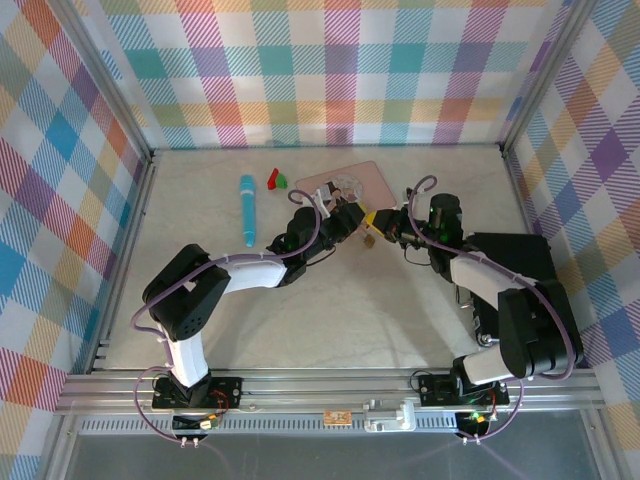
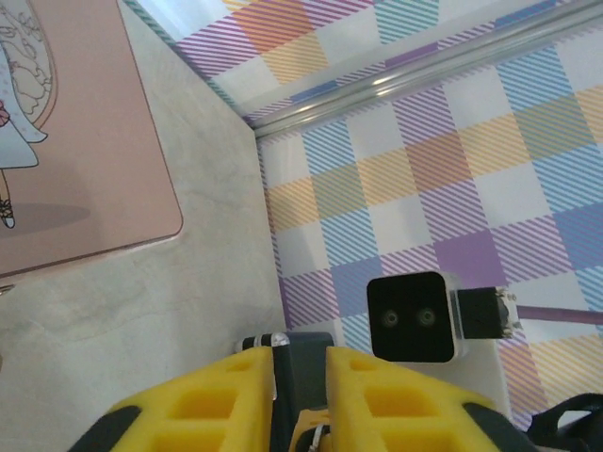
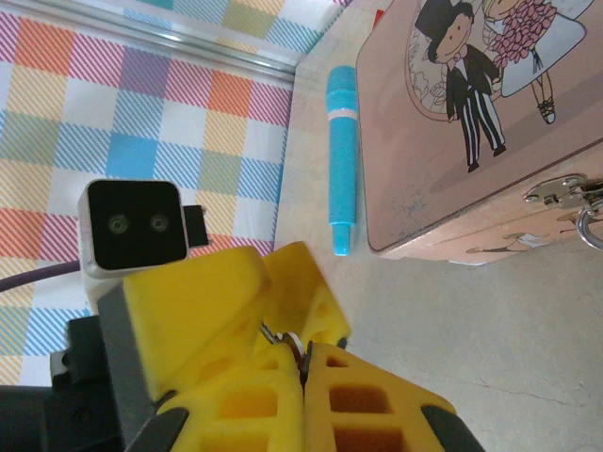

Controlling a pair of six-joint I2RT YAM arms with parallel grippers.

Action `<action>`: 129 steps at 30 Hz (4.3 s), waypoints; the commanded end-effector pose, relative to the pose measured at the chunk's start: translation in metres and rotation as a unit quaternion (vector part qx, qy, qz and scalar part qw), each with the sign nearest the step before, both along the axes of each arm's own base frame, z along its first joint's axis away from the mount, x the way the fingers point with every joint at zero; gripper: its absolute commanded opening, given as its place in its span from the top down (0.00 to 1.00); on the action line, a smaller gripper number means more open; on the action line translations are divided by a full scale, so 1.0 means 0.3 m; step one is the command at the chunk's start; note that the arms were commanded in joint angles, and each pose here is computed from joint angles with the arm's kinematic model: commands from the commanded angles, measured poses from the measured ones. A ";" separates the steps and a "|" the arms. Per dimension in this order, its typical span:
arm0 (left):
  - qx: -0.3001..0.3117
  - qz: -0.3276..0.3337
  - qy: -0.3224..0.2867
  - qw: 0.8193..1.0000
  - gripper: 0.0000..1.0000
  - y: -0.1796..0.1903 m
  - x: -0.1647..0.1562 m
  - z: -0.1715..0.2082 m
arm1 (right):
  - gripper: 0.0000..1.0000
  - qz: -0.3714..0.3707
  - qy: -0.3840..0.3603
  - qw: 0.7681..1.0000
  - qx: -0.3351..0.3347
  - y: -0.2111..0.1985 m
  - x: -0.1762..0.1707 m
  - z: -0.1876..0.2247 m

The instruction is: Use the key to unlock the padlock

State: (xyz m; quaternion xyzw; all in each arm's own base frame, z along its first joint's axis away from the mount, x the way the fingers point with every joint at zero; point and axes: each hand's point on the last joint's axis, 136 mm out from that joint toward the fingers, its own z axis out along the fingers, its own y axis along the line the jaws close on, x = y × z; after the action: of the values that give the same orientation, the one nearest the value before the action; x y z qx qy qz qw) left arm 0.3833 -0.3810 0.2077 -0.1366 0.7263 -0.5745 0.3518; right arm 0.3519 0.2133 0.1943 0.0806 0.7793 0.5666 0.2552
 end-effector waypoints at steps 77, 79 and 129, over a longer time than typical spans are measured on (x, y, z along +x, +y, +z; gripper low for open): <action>0.272 0.049 0.041 0.960 0.26 0.082 -0.086 -0.291 | 1.00 -0.042 0.001 0.949 -0.312 -0.285 -0.057 -0.255; 0.268 0.057 0.061 0.960 0.26 0.053 -0.078 -0.335 | 1.00 -0.053 0.002 0.946 -0.319 -0.303 -0.049 -0.251; 0.382 0.096 0.084 0.915 0.97 -0.064 0.128 -0.615 | 1.00 -0.070 0.017 0.974 -0.213 -0.358 -0.087 -0.278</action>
State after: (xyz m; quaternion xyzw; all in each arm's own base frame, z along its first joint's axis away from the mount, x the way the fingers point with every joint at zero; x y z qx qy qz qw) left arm 0.4282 -0.4173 0.0354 -0.1107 0.8875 -0.2143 0.3926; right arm 0.3304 0.1017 0.1165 0.0822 0.8828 0.3450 0.3081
